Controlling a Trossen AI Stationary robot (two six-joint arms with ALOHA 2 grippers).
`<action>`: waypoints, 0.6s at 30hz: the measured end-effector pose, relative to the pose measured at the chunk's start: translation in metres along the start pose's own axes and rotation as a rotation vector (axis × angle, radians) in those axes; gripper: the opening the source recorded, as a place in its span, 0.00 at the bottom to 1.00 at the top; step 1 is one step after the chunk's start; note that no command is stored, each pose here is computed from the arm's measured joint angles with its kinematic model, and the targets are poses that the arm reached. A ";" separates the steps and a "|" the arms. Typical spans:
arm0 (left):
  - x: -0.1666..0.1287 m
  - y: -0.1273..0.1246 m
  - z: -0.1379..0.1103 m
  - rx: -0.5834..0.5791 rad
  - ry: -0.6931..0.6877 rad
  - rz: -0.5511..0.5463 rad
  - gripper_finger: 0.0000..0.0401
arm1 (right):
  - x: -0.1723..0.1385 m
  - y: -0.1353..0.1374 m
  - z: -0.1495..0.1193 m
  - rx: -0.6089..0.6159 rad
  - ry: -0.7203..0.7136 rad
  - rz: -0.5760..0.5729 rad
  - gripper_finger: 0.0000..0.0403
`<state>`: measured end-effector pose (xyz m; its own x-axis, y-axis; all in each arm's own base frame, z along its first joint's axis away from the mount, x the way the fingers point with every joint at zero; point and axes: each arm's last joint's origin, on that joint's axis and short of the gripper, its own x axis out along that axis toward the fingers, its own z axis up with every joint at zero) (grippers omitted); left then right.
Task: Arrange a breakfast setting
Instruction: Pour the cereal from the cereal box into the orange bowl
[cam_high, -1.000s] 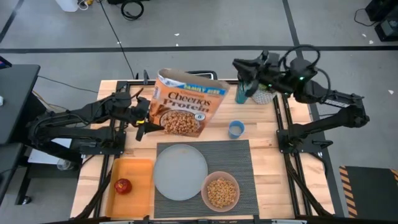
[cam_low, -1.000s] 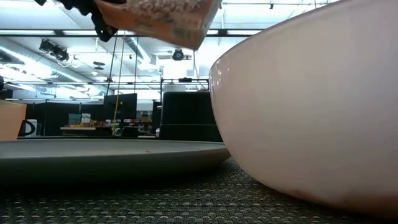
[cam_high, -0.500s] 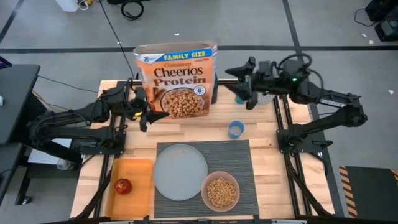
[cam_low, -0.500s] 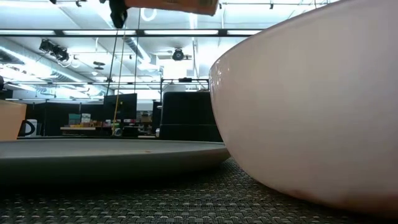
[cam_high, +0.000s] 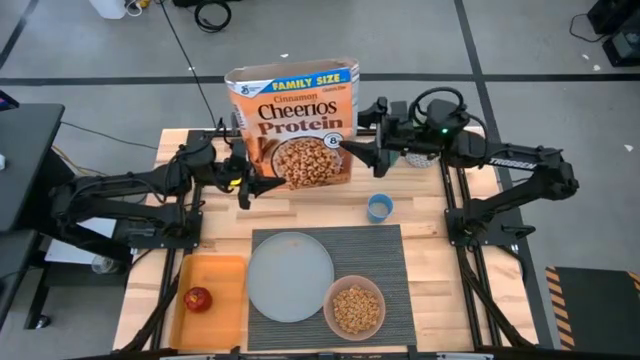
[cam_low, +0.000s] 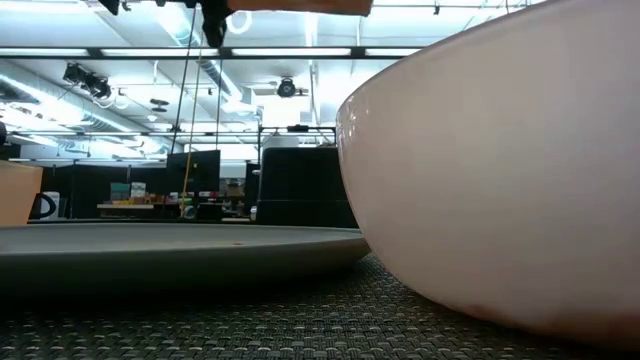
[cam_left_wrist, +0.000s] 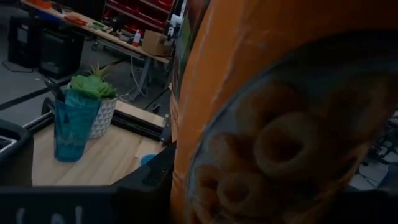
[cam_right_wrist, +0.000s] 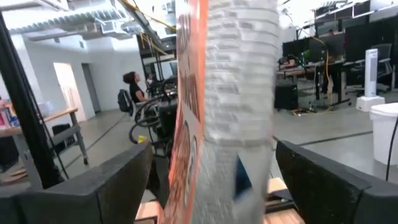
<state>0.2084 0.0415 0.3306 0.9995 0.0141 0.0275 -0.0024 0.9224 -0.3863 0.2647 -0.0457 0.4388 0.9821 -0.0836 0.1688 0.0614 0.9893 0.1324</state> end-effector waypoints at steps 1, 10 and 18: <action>0.002 0.001 0.000 0.001 -0.008 -0.003 0.44 | 0.002 -0.001 0.000 -0.007 -0.015 0.000 0.86; 0.014 0.000 0.007 0.026 -0.133 -0.057 0.44 | 0.016 -0.008 -0.008 0.002 -0.033 0.018 0.86; 0.015 -0.001 0.012 0.037 -0.195 -0.067 0.44 | 0.018 -0.009 -0.014 0.062 0.018 0.087 0.86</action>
<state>0.2232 0.0453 0.3423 0.9727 0.0237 0.2309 0.0588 0.9372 -0.3438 0.2845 -0.0541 0.4276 0.9863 0.0052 0.1648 -0.0349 0.9834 0.1782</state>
